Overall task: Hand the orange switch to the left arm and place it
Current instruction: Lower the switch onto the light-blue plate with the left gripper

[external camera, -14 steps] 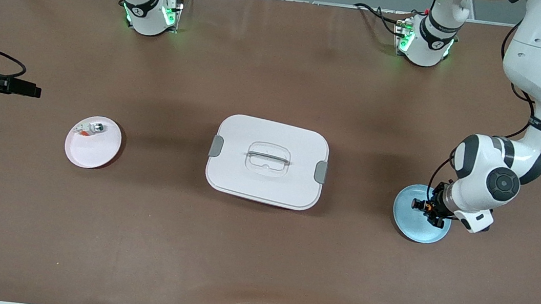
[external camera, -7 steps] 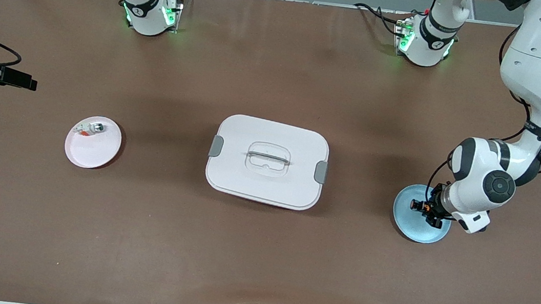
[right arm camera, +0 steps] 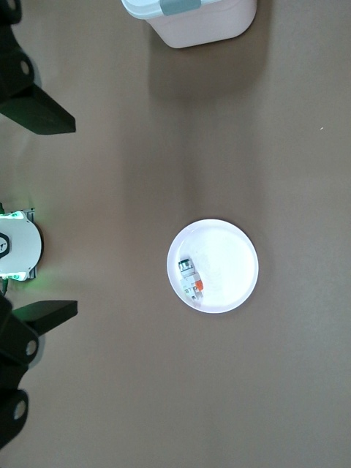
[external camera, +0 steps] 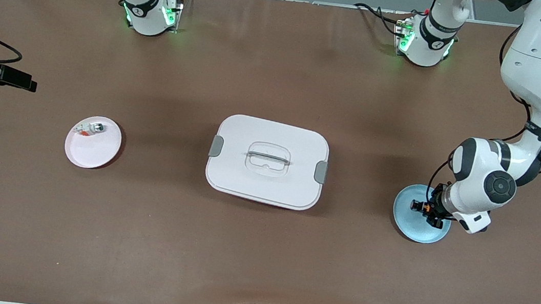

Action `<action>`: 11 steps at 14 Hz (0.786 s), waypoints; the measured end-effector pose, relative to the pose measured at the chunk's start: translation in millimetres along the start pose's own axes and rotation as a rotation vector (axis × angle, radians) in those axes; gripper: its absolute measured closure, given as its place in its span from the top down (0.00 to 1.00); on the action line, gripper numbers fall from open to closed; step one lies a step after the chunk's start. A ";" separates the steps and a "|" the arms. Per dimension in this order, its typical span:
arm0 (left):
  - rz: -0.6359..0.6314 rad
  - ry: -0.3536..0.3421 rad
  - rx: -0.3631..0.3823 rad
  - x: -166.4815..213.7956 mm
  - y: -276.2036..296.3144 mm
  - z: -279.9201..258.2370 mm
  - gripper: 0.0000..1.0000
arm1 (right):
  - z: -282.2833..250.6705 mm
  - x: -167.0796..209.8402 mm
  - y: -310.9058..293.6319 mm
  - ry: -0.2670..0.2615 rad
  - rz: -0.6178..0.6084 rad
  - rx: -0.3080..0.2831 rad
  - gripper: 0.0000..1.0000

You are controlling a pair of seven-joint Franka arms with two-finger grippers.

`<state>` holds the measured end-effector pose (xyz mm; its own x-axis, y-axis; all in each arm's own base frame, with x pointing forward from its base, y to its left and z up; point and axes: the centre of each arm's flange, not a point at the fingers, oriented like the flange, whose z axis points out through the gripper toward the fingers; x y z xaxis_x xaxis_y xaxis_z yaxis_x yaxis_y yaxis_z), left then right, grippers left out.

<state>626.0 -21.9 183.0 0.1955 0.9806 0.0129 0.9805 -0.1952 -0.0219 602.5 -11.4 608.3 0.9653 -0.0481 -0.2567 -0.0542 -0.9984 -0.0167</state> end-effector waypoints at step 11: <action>0.086 0.008 0.011 13.3 14.3 -60.3 1.00 | -3.5 -17.9 -2.6 0.049 -0.003 -0.001 1.00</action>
<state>643.8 -12.7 243.1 0.2789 0.9601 0.0186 0.9599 -0.2782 -0.0338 586.2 -8.1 616.3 0.9768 -0.0465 -0.2092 -0.0511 -0.9986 -0.0166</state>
